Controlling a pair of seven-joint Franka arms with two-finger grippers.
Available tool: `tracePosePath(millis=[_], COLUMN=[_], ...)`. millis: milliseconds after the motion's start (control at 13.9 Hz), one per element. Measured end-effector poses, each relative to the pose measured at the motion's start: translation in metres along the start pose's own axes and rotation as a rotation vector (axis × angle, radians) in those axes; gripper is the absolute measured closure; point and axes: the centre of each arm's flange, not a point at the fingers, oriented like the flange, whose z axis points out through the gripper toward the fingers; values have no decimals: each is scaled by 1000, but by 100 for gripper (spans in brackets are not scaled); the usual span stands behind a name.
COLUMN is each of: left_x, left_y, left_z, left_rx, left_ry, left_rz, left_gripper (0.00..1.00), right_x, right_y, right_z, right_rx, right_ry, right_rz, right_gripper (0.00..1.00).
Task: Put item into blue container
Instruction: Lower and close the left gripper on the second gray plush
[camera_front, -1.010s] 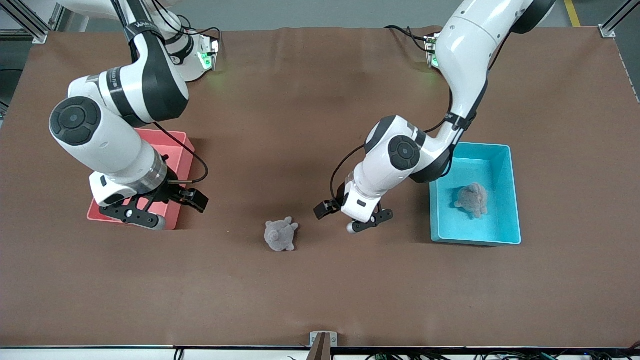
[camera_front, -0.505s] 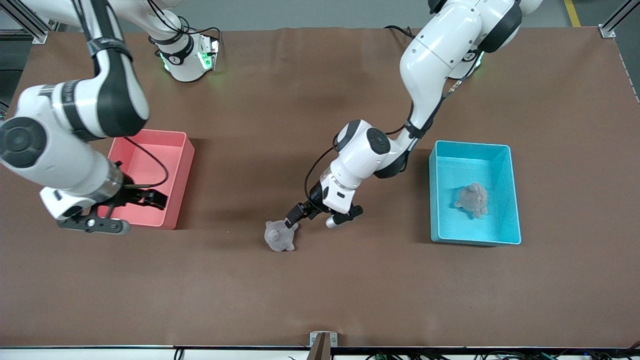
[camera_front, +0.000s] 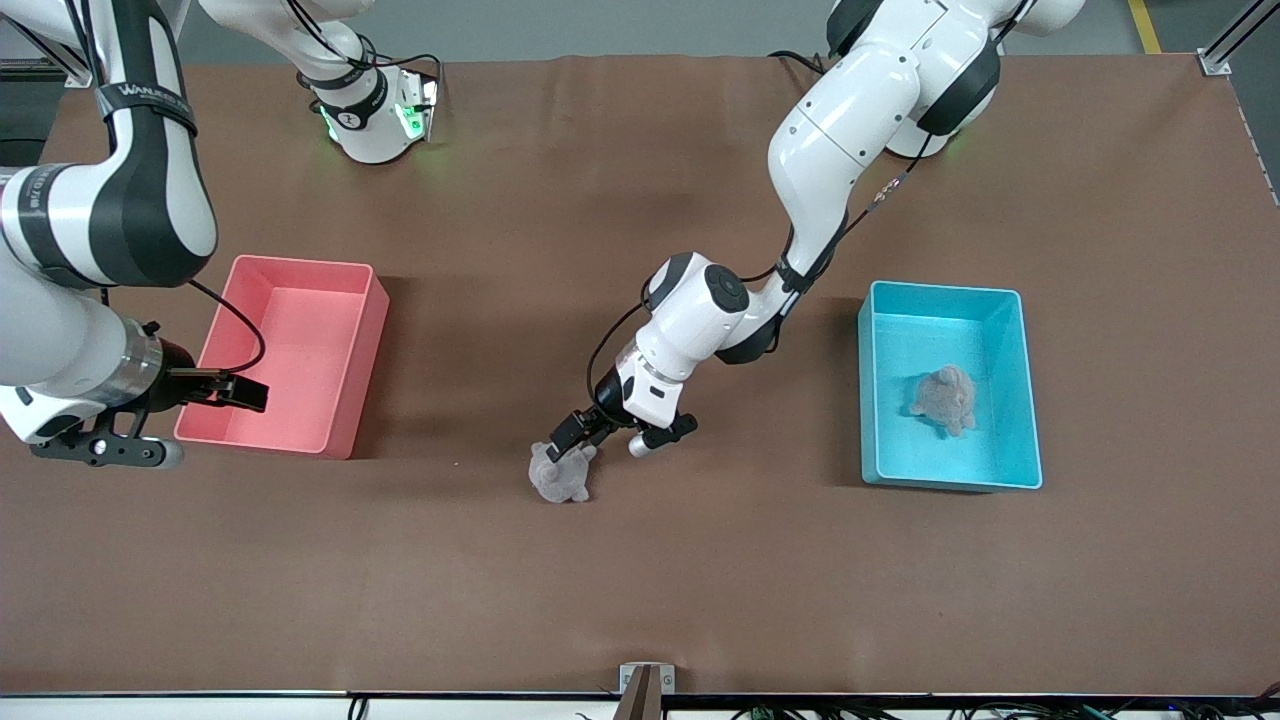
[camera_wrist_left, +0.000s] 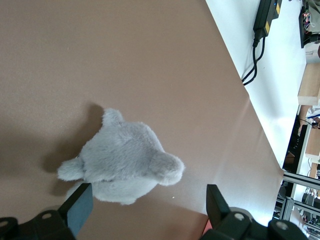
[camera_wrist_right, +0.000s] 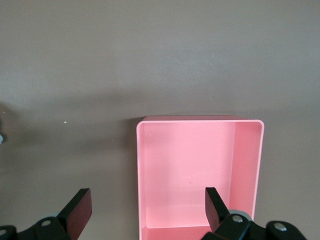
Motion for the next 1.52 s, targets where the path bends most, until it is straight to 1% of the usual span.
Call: tracePosePath(millis=[361,938,1227,1371,1515], left_x=[-11,-3,1,3,3], left_y=[-13,-28,-45,-47,-46], left_z=[13,22,31,33,33], left_rx=[19,41,64,64,63], left_ry=[-12,0,4,8,9], left_rz=[7,6,4,3,4], left_gripper=[0,0,0,3,14], right_x=[0,-2,-4,-4,-4], right_y=[19,18,18,18,18], right_z=[-6,-5,-3,-3,-3], right_rx=[1,0,-1,-2,-2], right_ry=[-14,-27,-46,-49,-50], right_rz=[-1,-5,-5,-5,-5], right_gripper=[0,0,0,0,0])
